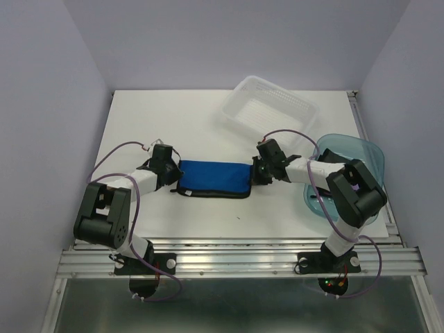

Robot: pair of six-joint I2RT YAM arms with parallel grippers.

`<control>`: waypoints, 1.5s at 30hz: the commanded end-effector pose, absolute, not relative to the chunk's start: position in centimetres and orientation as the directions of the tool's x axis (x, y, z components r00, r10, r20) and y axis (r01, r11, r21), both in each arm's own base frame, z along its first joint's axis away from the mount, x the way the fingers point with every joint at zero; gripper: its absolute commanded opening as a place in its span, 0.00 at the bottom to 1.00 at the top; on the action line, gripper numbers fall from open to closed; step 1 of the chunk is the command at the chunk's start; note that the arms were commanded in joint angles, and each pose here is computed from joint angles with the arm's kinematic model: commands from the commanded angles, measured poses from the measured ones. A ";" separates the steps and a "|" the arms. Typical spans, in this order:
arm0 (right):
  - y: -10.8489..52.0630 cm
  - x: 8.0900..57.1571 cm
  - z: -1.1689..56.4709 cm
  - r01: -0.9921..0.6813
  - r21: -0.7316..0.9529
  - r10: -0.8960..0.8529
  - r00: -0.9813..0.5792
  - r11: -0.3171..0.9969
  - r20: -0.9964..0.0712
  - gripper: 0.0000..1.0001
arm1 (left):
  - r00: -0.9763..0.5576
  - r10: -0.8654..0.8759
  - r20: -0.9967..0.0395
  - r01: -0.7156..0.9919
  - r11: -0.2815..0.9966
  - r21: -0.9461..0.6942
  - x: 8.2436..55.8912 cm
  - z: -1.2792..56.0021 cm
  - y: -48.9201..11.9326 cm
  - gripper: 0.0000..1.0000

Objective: Fold and stack the towels
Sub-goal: Fold the towel

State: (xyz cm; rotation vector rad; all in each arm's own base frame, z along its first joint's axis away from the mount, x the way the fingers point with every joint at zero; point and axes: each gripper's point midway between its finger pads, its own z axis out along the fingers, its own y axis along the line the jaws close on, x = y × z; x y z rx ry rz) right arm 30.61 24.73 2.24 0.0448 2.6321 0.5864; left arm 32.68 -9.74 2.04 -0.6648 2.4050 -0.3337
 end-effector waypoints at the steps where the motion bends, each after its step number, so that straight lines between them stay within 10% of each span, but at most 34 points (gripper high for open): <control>1: 23.8 31.3 2.5 -0.033 0.356 0.140 -0.881 0.934 -0.451 0.04 | -0.711 -0.520 -0.473 -0.366 0.848 -0.383 32.3 1.7 -10.0 0.08; 25: 29.6 31.6 13.7 -0.348 0.508 -0.012 -0.833 0.788 -0.553 0.01 | -0.758 -0.504 -0.414 -0.232 0.801 -0.552 31.1 2.1 -15.8 0.00; 45: 40.6 30.5 11.8 -0.420 0.574 -0.113 -0.863 0.704 -0.493 0.01 | -0.773 -0.498 -0.392 -0.211 0.786 -0.582 30.2 2.0 -17.5 0.00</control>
